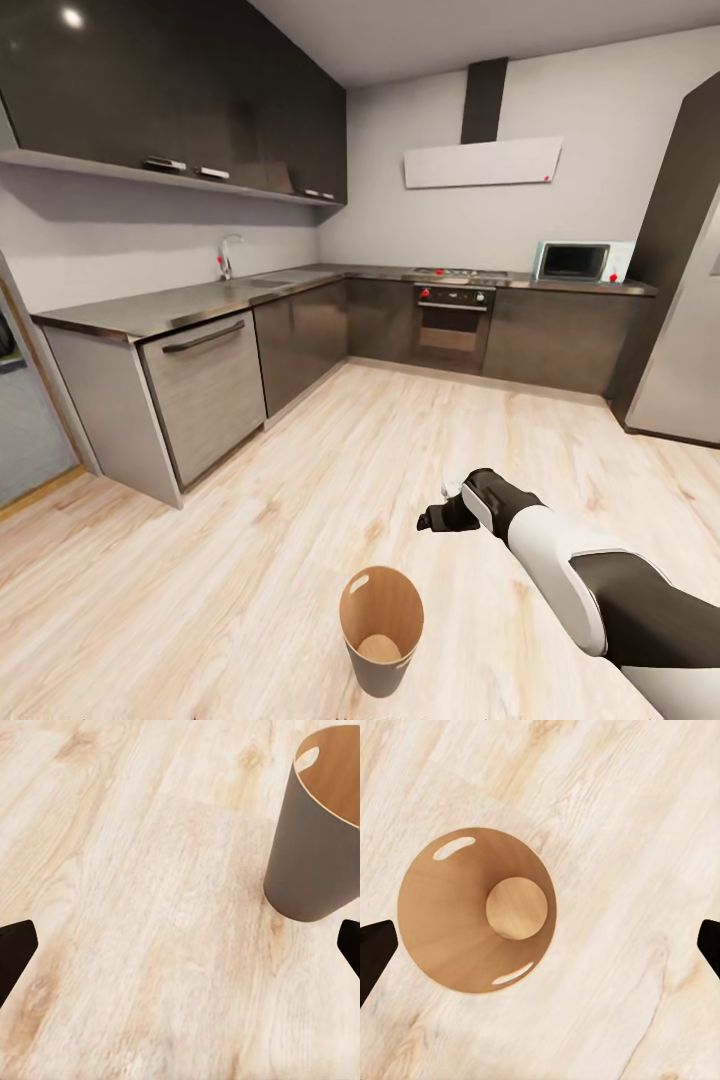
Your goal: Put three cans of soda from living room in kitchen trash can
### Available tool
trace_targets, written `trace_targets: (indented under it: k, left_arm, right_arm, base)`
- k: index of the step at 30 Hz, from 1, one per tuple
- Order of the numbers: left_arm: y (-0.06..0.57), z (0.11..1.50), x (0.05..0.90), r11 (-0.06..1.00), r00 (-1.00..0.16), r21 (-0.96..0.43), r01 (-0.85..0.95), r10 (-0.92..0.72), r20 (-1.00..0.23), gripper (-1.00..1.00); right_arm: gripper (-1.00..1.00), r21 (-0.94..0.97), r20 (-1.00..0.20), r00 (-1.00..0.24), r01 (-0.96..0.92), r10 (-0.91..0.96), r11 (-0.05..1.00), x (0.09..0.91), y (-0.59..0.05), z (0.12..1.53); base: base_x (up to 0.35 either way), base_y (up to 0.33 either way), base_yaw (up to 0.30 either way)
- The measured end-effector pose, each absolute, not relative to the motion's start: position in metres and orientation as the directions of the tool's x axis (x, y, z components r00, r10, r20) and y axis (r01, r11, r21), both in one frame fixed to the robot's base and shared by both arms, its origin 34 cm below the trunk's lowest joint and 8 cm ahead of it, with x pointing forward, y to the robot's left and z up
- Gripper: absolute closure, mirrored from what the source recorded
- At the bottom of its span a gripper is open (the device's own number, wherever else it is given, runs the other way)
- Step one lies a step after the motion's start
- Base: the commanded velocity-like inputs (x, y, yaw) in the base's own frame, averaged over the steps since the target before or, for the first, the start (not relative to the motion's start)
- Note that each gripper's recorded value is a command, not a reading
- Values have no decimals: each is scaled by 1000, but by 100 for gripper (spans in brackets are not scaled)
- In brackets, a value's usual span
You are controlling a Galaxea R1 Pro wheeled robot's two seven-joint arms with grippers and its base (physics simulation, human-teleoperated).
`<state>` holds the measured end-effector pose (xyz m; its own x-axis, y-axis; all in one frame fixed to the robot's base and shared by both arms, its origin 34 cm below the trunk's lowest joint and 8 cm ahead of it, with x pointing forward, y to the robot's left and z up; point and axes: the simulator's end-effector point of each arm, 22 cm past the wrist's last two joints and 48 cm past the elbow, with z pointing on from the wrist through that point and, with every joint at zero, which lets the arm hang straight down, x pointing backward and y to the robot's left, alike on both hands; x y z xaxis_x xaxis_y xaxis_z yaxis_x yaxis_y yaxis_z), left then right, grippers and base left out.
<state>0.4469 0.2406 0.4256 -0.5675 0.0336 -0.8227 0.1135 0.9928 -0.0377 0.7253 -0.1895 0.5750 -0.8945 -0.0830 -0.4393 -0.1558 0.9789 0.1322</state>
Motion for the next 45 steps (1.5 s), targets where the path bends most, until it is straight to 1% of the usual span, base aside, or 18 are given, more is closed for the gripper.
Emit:
trace_targets:
  k: [45]
  left_arm:
    - [242,330,421,994,-583,-40,106,30,-812,-100]
  right_arm:
    - [-100,140,-442,-892,-174,-96,975,704,-174,488]
  base:
    - [0,0,0]
